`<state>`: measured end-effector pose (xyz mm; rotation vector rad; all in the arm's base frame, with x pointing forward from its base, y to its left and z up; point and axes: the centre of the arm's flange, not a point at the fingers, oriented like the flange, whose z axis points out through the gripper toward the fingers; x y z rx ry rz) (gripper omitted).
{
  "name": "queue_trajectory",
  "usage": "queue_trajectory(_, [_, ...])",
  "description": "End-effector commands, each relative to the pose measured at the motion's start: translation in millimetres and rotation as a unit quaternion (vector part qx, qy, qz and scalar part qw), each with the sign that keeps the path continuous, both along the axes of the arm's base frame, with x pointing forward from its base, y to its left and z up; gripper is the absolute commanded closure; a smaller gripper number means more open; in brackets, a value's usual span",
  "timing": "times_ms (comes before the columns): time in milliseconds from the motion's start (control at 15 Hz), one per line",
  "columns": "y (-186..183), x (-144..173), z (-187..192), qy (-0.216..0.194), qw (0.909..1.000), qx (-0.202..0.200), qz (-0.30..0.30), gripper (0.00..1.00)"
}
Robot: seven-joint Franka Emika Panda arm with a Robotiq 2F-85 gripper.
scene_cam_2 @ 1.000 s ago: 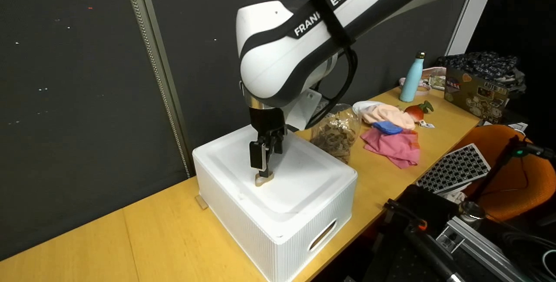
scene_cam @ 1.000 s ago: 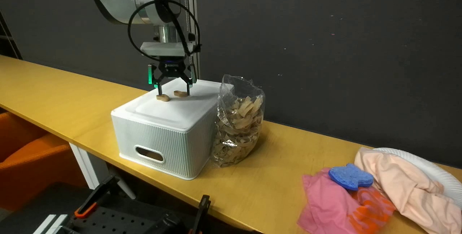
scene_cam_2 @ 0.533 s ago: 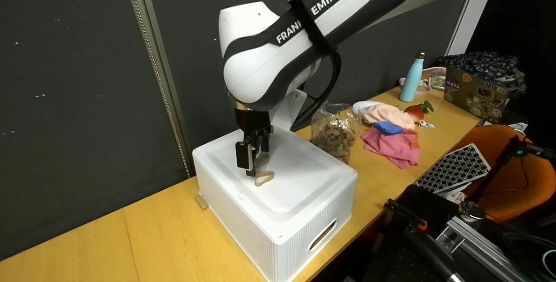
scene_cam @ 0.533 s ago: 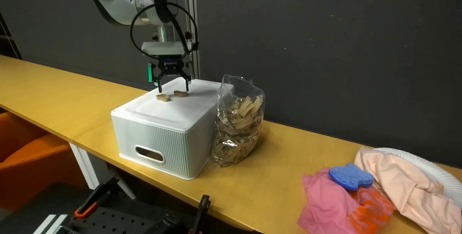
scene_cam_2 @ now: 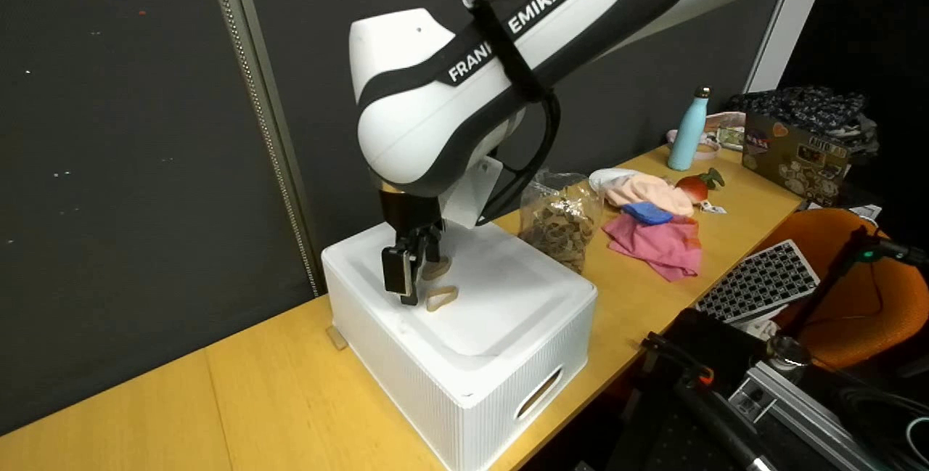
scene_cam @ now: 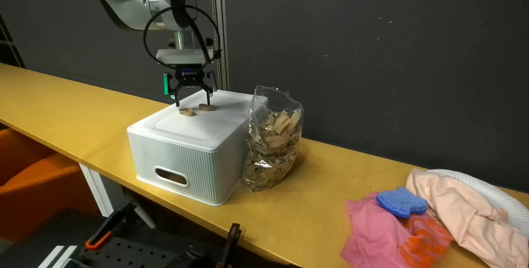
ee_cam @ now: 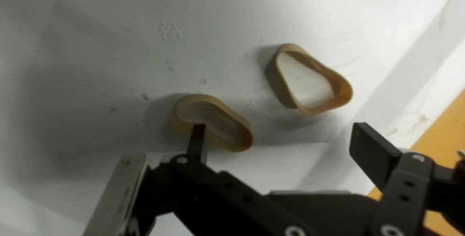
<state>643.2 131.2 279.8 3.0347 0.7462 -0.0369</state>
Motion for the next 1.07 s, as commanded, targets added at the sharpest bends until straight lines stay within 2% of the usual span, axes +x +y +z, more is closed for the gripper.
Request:
queue_trajectory(0, [2.9, 8.0, -0.6, -0.005, 1.0000, -0.001, 0.006, 0.00])
queue_trajectory(133, [3.8, 9.8, -1.4, -0.005, 1.0000, 0.000, 0.005, 0.00])
queue_trajectory(200, [4.5, 10.0, -2.0, -0.005, 1.0000, 0.000, 0.005, 0.25])
queue_trajectory(267, [5.4, 9.6, -1.7, -0.005, 1.0000, -0.001, 0.006, 0.28])
queue_trajectory(867, [4.3, 2.3, 13.7, -0.012, 0.9999, -0.001, 0.002, 0.95])
queue_trajectory(933, [3.8, 1.8, 16.1, -0.013, 0.9999, -0.002, 0.001, 1.00])
queue_trajectory(1000, [3.0, 1.6, 19.4, -0.014, 0.9999, -0.001, -0.001, 1.00])
